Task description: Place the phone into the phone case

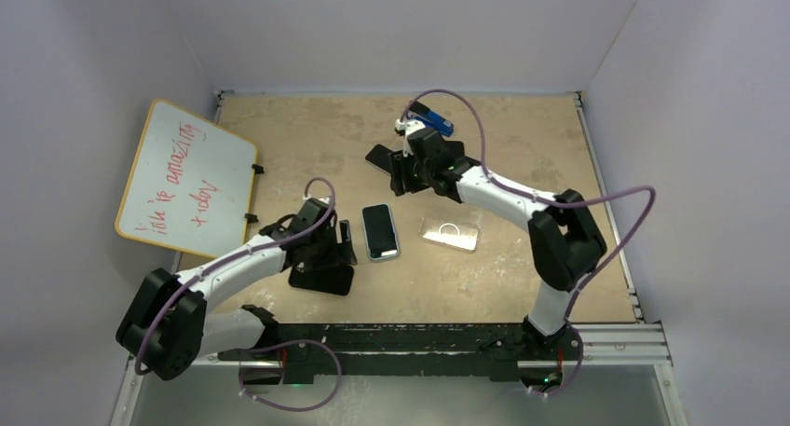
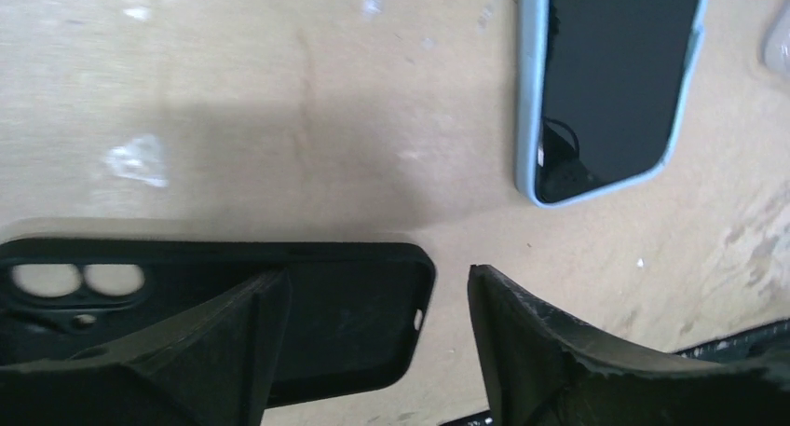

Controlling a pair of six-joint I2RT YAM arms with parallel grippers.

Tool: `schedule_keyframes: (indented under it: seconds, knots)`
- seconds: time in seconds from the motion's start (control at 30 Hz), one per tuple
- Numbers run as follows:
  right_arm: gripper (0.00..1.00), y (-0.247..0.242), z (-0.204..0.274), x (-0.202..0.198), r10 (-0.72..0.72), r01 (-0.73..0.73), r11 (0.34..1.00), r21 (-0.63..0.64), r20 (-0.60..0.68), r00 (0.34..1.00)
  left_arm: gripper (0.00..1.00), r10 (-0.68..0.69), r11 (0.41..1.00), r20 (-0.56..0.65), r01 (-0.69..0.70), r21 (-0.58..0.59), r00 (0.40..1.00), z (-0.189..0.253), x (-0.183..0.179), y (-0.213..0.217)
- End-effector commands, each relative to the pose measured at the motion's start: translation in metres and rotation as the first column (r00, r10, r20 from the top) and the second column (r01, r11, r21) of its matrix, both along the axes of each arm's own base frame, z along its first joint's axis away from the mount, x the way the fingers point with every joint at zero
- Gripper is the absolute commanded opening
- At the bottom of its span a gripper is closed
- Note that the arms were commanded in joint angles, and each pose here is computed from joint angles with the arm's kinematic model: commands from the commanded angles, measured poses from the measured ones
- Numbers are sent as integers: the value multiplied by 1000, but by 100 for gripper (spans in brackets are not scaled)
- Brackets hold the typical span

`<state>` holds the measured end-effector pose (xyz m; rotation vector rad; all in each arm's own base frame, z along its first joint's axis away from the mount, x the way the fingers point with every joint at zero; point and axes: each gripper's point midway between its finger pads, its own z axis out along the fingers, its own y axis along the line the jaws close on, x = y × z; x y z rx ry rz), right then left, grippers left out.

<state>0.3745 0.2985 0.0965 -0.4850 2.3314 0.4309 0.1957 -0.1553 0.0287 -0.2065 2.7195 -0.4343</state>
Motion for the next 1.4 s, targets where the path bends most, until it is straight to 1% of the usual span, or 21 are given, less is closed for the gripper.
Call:
schedule_keyframes:
  seconds: [0.0, 0.17, 0.23, 0.33, 0.43, 0.57, 0.67, 0.73, 0.87, 0.97, 1.03, 1.07, 1.1, 1.13, 1.2, 1.3, 1.37]
  knots:
    - [63, -9, 36, -13, -78, 77, 994, 80, 0, 997, 68, -78, 995, 16, 79, -66, 997, -3, -7, -26]
    - [64, -18, 58, -32, -106, 105, 984, 143, -3, 994, 56, -145, 986, -8, 144, -81, 989, -10, -22, -45]
    - [64, -24, 61, -42, -114, 115, 980, 160, -13, 993, 49, -183, 975, -5, 181, -125, 983, -9, -29, -57]
    - [64, -33, 65, -58, -134, 137, 973, 186, -31, 991, 44, -240, 951, 21, 239, -196, 971, -5, -39, -76]
    - [64, -44, 63, -75, -159, 167, 963, 211, -56, 986, 43, -318, 903, 58, 321, -285, 946, 2, -51, -102]
    - [63, -57, 62, -94, -181, 190, 949, 251, -59, 982, 43, -403, 836, 135, 424, -348, 905, 12, -68, -138]
    - [63, -72, 65, -102, -221, 224, 943, 248, -40, 974, 43, -468, 792, 155, 491, -363, 870, 17, -83, -161]
    - [62, -81, 66, -105, -244, 242, 940, 242, -25, 970, 43, -498, 778, 160, 520, -353, 852, 19, -91, -172]
    - [62, -90, 66, -112, -261, 258, 936, 240, -20, 965, 44, -530, 733, 216, 571, -370, 820, 42, -101, -196]
    - [62, -91, 67, -117, -261, 258, 933, 251, -25, 965, 46, -532, 714, 249, 587, -383, 810, 60, -103, -205]
    - [62, -92, 66, -120, -258, 257, 931, 260, -31, 966, 49, -515, 725, 264, 579, -373, 816, 70, -100, -204]
    - [62, -92, 66, -121, -256, 256, 930, 263, -34, 966, 51, -498, 749, 262, 563, -350, 826, 73, -96, -198]
    - [62, -92, 67, -122, -255, 254, 930, 267, -31, 967, 54, -480, 780, 254, 541, -316, 840, 75, -92, -190]
    - [62, -93, 67, -122, -255, 253, 929, 271, -29, 967, 58, -443, 831, 239, 496, -253, 864, 71, -84, -176]
    - [62, -94, 69, -122, -260, 255, 927, 274, -19, 965, 63, -378, 893, 238, 420, -159, 894, 73, -70, -153]
    - [62, -94, 68, -125, -253, 250, 926, 283, -25, 967, 63, -266, 956, 227, 287, -64, 937, 73, -50, -116]
    - [61, -94, 68, -127, -251, 248, 924, 290, -28, 968, 63, -183, 982, 211, 190, -15, 960, 68, -40, -89]
